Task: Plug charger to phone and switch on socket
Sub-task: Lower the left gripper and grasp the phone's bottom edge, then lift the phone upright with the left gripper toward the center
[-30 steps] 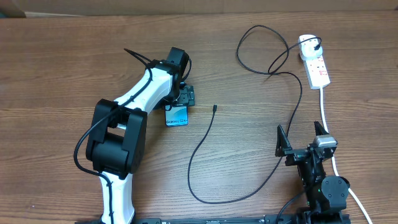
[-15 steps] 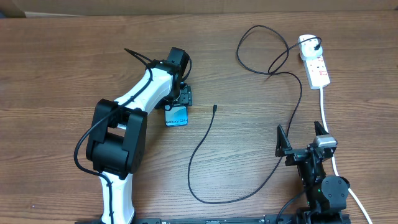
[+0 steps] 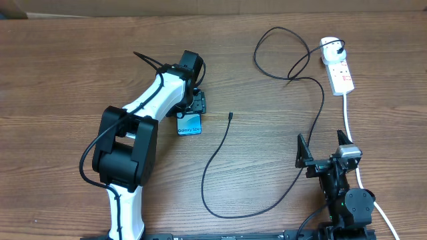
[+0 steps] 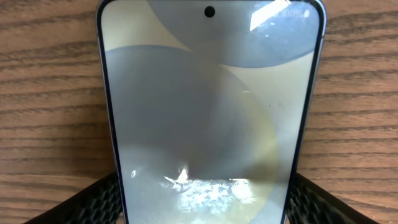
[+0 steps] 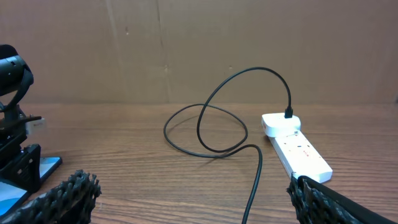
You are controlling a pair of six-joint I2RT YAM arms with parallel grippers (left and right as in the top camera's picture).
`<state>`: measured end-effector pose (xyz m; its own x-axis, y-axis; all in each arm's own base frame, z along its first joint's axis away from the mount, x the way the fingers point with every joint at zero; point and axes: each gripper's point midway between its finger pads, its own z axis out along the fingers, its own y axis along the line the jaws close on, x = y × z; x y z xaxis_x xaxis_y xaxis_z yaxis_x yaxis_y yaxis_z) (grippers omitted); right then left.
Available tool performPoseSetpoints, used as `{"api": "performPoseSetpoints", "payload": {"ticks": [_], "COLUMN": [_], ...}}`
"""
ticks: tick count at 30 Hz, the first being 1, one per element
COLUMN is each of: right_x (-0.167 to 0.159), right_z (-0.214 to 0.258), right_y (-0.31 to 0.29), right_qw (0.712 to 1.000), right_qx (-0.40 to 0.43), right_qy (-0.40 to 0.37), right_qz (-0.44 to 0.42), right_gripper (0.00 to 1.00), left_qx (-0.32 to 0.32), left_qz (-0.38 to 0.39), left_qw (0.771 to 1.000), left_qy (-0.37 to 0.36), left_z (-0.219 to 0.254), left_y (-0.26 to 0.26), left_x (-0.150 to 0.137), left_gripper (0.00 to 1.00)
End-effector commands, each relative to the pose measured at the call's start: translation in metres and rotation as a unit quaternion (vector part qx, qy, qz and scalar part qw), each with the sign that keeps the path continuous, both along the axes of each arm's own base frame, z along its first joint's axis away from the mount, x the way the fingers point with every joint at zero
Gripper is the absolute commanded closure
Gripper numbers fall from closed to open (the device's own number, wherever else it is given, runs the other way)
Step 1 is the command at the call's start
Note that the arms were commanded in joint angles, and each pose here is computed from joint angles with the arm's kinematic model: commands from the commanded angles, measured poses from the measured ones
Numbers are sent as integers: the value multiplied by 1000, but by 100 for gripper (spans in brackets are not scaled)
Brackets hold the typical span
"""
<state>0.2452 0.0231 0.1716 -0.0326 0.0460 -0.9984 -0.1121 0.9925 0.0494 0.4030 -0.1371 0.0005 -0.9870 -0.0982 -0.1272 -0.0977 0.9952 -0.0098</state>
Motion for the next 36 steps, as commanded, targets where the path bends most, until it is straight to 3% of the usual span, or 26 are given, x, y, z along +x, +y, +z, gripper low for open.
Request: {"api": "performPoseSetpoints", "payload": {"ticks": [1, 27, 36], "right_x": [0, 0, 0], "right_z": [-1, -1, -1], "right_y": [2, 2, 2], "right_qw": [1000, 1000, 1000], "right_qx": [-1, -1, -1], "right_qy": [-3, -3, -3], "right_qz": [3, 3, 3], "right_gripper": [0, 0, 0], "left_qx": [15, -26, -103], "left_qz": [0, -4, -10], "left_qw": [1000, 998, 992], "left_qy": [28, 50, 72], "left_z": [-25, -4, 10], "left_y": [5, -12, -39], "left_x": [-10, -10, -14], "left_gripper": [21, 30, 32]}}
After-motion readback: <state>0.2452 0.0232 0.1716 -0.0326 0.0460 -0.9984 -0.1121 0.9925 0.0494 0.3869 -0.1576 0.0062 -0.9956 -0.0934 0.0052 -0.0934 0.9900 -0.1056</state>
